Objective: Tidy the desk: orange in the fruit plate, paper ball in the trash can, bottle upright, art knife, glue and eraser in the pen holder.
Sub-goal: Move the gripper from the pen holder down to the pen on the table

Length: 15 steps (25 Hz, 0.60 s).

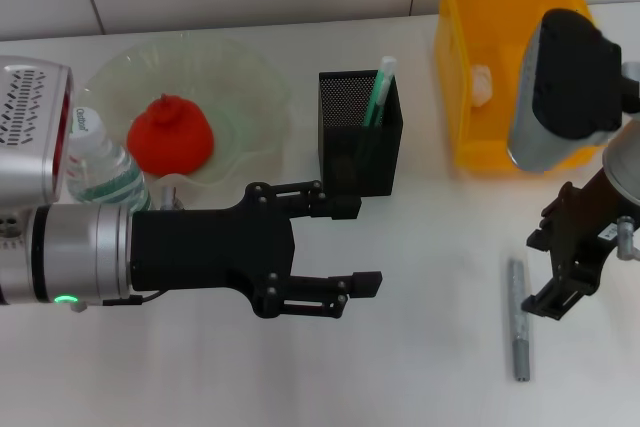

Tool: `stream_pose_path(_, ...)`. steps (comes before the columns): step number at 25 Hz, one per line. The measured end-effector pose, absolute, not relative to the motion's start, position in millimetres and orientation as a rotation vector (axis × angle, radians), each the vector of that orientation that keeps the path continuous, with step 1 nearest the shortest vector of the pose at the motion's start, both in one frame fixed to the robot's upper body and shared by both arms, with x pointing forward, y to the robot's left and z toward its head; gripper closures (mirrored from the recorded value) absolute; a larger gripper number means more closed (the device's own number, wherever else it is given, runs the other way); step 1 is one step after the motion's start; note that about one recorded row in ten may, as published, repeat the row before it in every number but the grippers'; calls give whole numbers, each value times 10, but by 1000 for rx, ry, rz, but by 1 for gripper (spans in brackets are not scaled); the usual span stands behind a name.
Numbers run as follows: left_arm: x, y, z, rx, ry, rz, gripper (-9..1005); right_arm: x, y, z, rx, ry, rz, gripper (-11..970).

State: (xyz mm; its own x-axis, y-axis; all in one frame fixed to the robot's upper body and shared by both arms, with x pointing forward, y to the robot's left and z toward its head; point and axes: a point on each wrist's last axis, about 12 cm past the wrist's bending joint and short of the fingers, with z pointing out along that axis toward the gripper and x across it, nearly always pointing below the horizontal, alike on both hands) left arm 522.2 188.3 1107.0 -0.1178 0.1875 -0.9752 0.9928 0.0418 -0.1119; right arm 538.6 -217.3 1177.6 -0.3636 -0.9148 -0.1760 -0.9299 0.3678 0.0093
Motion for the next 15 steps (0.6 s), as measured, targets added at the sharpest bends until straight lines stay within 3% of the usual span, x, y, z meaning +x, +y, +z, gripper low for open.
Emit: stream_pose_path(15,5235,1886,11079,1261,1450,-1173,204,5366,-2165,11649,-2082,2201,32,199)
